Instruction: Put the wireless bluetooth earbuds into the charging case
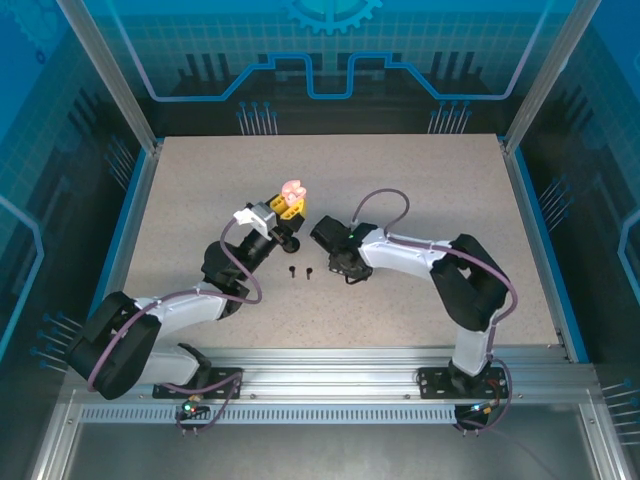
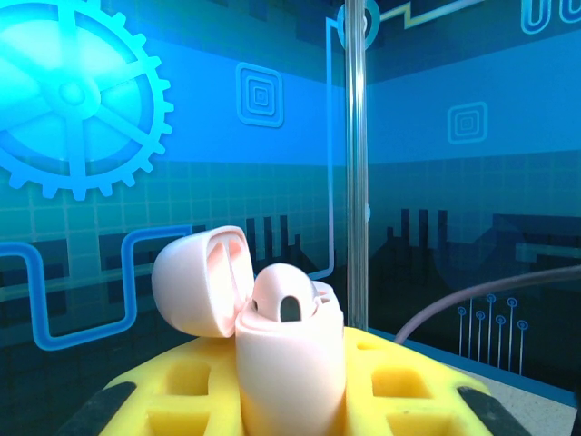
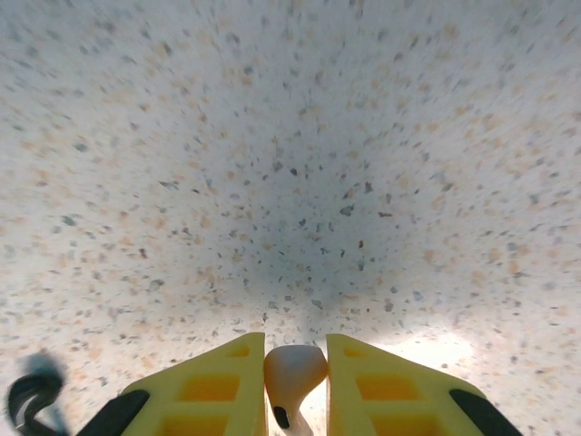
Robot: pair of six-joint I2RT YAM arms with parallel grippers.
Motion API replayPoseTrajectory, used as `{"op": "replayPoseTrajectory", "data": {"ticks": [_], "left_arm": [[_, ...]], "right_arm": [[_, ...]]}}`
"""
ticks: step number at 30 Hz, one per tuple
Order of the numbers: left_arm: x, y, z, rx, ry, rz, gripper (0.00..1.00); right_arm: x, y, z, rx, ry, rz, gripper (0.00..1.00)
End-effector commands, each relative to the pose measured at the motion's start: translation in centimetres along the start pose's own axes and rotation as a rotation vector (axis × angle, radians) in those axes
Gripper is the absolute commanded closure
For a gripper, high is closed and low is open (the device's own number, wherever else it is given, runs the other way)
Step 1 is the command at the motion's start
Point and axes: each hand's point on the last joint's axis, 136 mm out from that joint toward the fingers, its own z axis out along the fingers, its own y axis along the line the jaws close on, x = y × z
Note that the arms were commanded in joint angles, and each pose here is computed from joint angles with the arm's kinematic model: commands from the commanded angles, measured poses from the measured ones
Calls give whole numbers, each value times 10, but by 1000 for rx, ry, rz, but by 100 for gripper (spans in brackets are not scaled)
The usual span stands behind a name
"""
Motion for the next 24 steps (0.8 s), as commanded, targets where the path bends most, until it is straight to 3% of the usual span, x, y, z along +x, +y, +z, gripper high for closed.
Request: {"op": "replayPoseTrajectory", "data": {"ticks": [1, 11, 24], "left_arm": [[-17, 1, -3, -1, -56, -5, 100], [-18, -4, -1, 33, -58, -9, 100], [-7, -23, 0, 136, -28, -23, 100]], "right_arm": [[-22, -5, -24, -23, -93, -7, 81], [-77, -11, -119, -171, -288, -49, 81], [-129, 20, -250, -464, -499, -130, 81]]}}
